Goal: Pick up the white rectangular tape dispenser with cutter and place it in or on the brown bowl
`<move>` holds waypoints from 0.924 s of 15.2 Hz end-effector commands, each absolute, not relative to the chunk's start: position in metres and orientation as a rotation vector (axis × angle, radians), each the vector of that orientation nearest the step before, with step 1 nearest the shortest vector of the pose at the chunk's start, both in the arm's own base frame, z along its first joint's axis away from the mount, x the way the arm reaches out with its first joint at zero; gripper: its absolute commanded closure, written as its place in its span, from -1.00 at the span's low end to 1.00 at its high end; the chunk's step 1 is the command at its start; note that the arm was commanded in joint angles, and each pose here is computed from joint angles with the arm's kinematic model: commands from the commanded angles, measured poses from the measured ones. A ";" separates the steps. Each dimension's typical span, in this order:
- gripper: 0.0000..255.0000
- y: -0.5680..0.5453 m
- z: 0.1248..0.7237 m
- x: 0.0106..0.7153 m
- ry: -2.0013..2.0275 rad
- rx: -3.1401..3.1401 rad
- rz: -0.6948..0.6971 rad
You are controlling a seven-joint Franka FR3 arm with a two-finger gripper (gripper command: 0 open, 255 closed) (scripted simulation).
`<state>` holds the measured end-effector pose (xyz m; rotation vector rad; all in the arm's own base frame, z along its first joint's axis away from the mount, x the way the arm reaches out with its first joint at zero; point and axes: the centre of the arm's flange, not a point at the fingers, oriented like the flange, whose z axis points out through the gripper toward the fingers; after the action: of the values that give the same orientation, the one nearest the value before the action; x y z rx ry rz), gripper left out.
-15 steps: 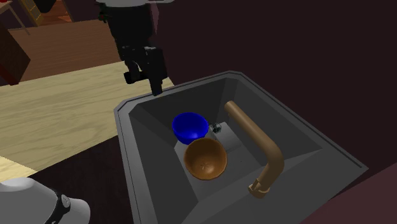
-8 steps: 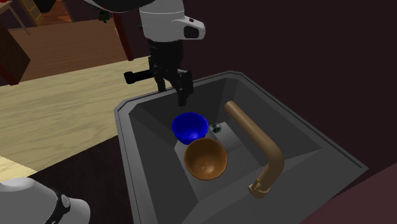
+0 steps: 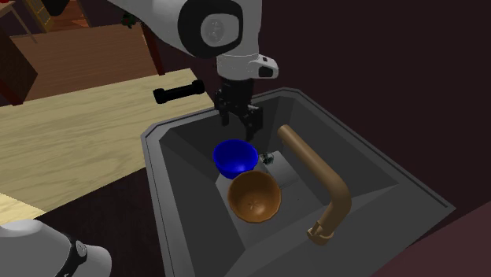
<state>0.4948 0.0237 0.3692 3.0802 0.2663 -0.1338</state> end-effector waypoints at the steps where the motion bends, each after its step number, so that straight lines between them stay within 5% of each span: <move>1: -1.00 0.027 0.346 0.512 0.270 3.080 -0.143; 14: -1.00 0.041 0.212 0.625 0.292 3.079 -0.204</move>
<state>0.6169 0.0388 0.2230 3.0788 0.2901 -0.1985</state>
